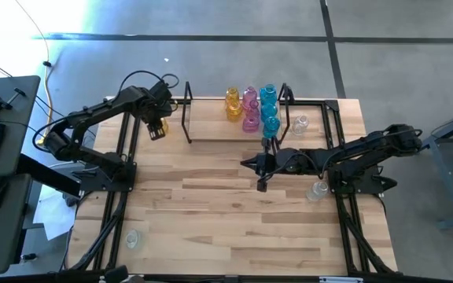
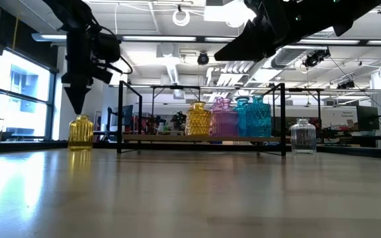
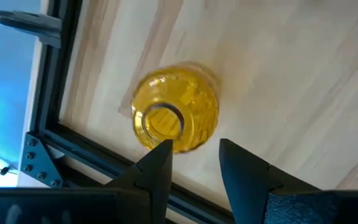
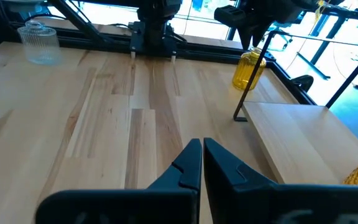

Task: Sort vases onto shelf
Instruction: Put the yellow vase on the shelf aligned with the other yellow vases

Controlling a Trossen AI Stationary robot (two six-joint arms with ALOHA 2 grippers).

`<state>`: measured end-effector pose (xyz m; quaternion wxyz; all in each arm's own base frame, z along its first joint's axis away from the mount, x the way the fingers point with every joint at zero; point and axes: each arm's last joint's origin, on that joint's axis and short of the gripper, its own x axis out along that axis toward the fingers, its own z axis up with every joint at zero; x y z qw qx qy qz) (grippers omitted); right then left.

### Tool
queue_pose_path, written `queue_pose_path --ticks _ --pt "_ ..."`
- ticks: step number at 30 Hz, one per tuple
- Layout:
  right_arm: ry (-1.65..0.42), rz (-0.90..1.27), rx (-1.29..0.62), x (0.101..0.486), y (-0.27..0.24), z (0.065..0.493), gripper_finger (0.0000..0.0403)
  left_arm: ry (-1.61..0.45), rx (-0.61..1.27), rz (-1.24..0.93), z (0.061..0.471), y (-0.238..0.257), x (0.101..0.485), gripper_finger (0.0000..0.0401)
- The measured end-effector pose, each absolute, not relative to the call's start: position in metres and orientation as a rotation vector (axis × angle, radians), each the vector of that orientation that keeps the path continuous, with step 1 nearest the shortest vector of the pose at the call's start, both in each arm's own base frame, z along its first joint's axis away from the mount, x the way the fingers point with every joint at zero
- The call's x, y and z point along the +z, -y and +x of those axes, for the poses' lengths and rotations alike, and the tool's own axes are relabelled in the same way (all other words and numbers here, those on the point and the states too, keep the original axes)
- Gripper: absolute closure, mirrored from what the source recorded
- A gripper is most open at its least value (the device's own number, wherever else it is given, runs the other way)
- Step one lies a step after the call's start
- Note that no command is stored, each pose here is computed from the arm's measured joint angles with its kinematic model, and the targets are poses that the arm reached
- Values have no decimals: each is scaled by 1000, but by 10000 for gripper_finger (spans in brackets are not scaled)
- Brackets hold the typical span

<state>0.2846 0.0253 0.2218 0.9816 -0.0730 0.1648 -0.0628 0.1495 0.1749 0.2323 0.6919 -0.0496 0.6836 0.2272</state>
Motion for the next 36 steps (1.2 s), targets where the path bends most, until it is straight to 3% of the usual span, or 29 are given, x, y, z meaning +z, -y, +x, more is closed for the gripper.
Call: queue_pose_path --ticks 17,23,30,36 --pt "-333 -158 -124 222 -25 285 403 -1514 508 -123 152 -186 224 271" --pt "-333 -173 -104 222 -30 284 403 -1532 496 -134 153 -188 220 305" --pt "-331 -180 -80 222 -37 283 403 -1570 490 -147 151 -188 218 384" --pt "-330 -180 -77 222 -38 283 403 -1632 530 -151 139 -174 230 389"
